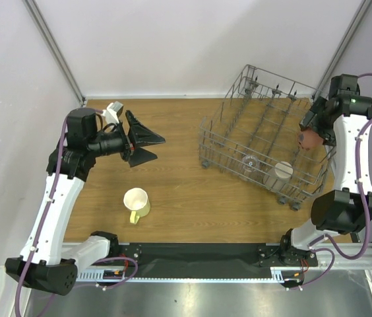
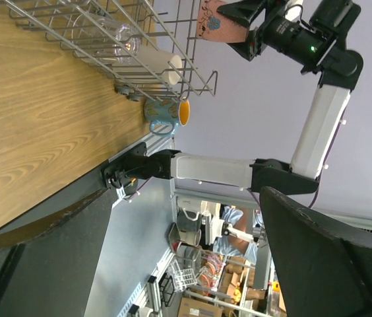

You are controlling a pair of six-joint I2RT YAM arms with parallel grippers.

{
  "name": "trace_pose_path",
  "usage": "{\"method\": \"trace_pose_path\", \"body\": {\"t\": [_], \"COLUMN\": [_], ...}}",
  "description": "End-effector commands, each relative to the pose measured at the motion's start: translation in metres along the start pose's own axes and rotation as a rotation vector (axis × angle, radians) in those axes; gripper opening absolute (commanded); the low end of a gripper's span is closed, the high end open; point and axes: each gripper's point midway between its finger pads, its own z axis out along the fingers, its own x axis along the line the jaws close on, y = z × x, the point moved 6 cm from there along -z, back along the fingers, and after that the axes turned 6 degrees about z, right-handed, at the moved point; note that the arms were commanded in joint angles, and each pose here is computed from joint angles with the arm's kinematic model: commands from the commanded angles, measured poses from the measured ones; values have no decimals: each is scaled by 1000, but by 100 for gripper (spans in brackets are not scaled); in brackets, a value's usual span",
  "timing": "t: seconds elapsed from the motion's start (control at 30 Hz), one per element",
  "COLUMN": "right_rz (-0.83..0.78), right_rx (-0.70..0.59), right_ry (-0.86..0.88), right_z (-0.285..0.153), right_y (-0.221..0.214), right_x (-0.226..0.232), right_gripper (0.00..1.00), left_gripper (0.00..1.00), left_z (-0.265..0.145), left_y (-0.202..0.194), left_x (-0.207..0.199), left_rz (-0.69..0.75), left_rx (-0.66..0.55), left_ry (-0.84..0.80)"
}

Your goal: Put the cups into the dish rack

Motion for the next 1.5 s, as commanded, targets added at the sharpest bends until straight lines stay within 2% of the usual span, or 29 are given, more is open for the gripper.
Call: {"method": "trace_pose_path", "body": {"t": [0.0, 0.7, 0.93, 1.47], "right_rz": [-22, -31, -55, -106], "right_rx": [-41, 76, 64, 126], "right_ry": [-45, -166, -187, -233], "right_z": [11, 66, 80, 123], "right_y": [10, -19, -27, -54], "right_x": [-2, -9, -5, -11], "right_gripper": [0, 0, 0, 0], "left_gripper": [100, 100, 100, 99], "left_z": [-5, -6, -9, -14], "left_y": [1, 9, 8, 11], "left_x": [-8, -4, -7, -16], "left_rz": [78, 59, 52, 50], "left_rx": [12, 4, -7, -36], "left_ry": [-38, -26, -20, -16]}}
